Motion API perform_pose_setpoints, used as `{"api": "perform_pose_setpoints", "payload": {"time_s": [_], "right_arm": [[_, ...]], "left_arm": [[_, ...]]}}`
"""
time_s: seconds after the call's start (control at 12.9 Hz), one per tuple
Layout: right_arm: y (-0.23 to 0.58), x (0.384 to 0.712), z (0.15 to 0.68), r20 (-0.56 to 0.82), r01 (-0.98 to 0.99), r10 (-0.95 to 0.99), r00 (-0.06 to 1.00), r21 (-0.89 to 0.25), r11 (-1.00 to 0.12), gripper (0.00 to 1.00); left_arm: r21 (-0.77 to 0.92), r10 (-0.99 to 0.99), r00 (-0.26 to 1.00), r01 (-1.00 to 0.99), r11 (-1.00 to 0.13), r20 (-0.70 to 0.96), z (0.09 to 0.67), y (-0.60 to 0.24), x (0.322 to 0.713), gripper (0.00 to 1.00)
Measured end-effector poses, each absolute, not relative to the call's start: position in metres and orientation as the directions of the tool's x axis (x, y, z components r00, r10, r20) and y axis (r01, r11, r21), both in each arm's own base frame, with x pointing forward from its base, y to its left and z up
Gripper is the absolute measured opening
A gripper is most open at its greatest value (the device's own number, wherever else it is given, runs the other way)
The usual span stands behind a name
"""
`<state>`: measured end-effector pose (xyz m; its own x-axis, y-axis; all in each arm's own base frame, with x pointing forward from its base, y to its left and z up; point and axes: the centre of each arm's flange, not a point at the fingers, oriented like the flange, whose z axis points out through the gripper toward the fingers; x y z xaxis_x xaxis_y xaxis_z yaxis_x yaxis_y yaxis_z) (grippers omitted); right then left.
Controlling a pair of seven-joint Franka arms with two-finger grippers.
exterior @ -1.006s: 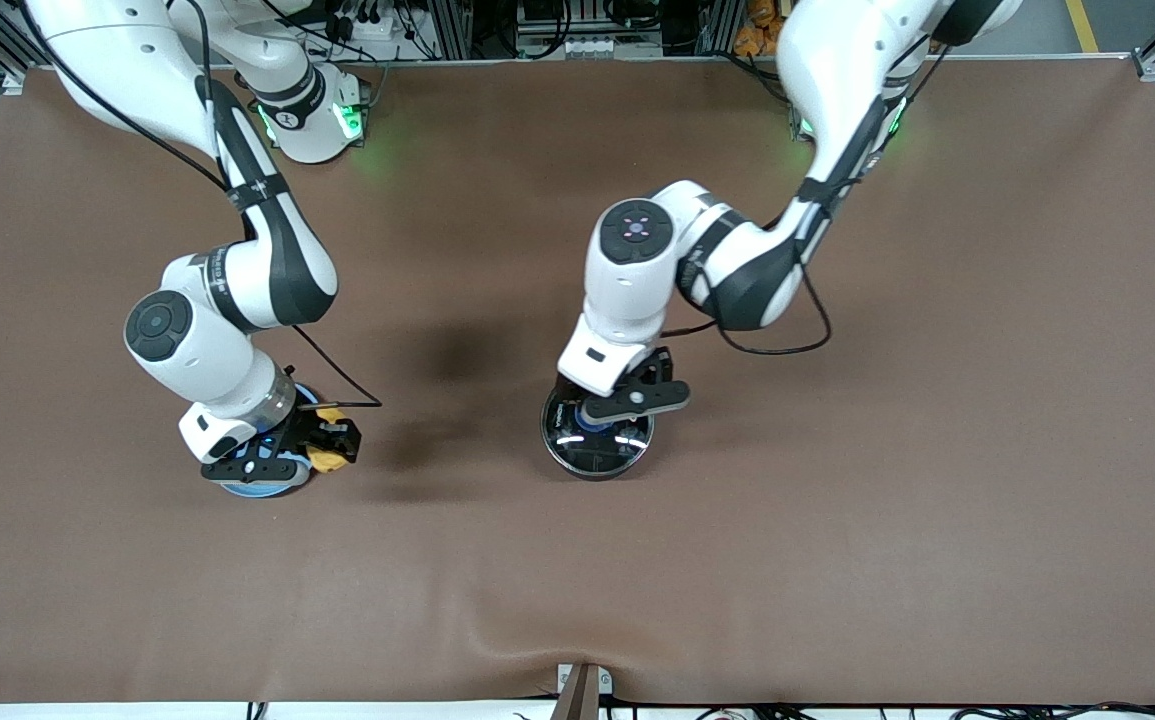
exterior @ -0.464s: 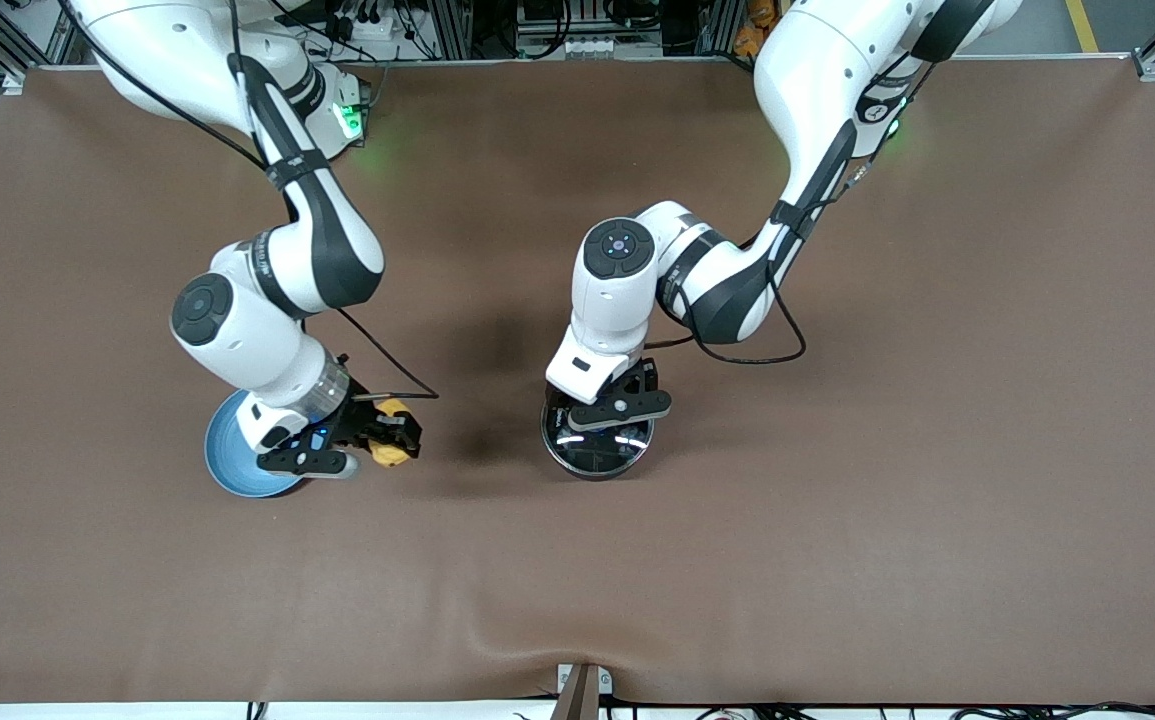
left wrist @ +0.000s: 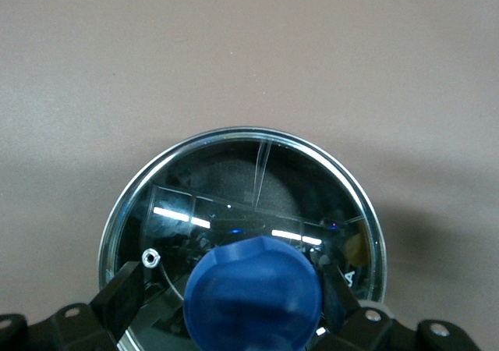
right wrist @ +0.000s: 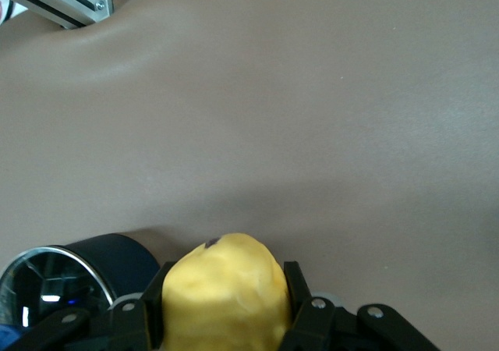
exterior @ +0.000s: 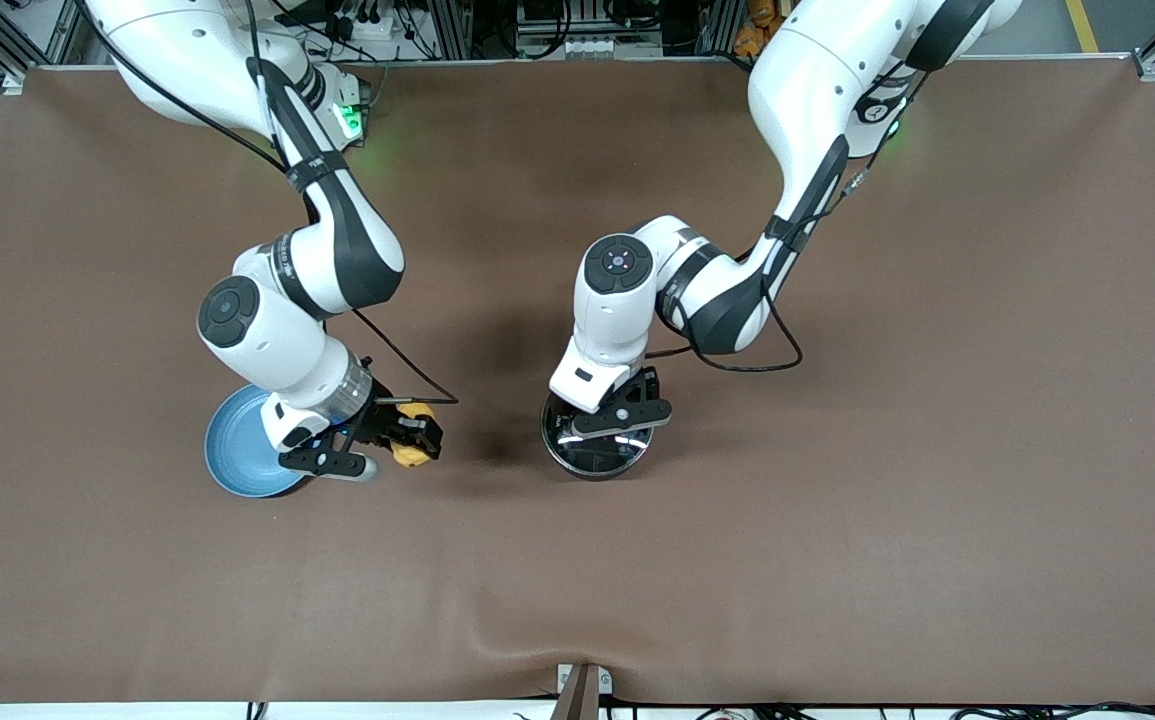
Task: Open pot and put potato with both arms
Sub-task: 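Lift the lid with the left gripper while the right gripper carries the potato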
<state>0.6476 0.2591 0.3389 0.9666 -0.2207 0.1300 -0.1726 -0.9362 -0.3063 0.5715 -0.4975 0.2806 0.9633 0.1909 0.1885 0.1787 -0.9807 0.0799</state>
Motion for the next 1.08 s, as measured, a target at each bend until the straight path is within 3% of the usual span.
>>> {"api": "perform_pose_setpoints", "payload": {"time_s": [0.46, 0.54, 0.62, 0.85, 1.08], "right_arm": [[0.2648, 0.6495, 0.3397, 0.127, -0.189, -0.238, 0.963, -0.313, -0.931, 0.6], [0.2649, 0.6495, 0.3399, 0.127, -0.189, -0.239, 0.963, -0.314, -0.93, 0.6], [0.2649, 0.6496, 0.3401, 0.127, -0.19, -0.239, 0.963, -0.314, -0.93, 0.6], [0.2656, 0.6506, 0.3424, 0.126, -0.2, -0.251, 0.96, -0.319, -0.926, 0.6], [0.2666, 0.6526, 0.3472, 0.13, -0.209, -0.262, 0.956, -0.327, -0.922, 0.6]], "left_arm": [[0.086, 0.199, 0.959, 0.185, -0.979, 0.2, 0.2743, -0.5014, 0.57, 1.0], [0.089, 0.212, 0.957, 0.198, -0.976, 0.199, 0.2739, -0.5017, 0.5699, 0.93], [0.092, 0.222, 0.955, 0.207, -0.974, 0.198, 0.2739, -0.5019, 0.5698, 0.93], [0.105, 0.236, 0.95, 0.219, -0.97, 0.202, 0.276, -0.5043, 0.5695, 0.63], [0.11, 0.255, 0.945, 0.237, -0.965, 0.206, 0.2782, -0.5026, 0.5727, 0.56]]}}
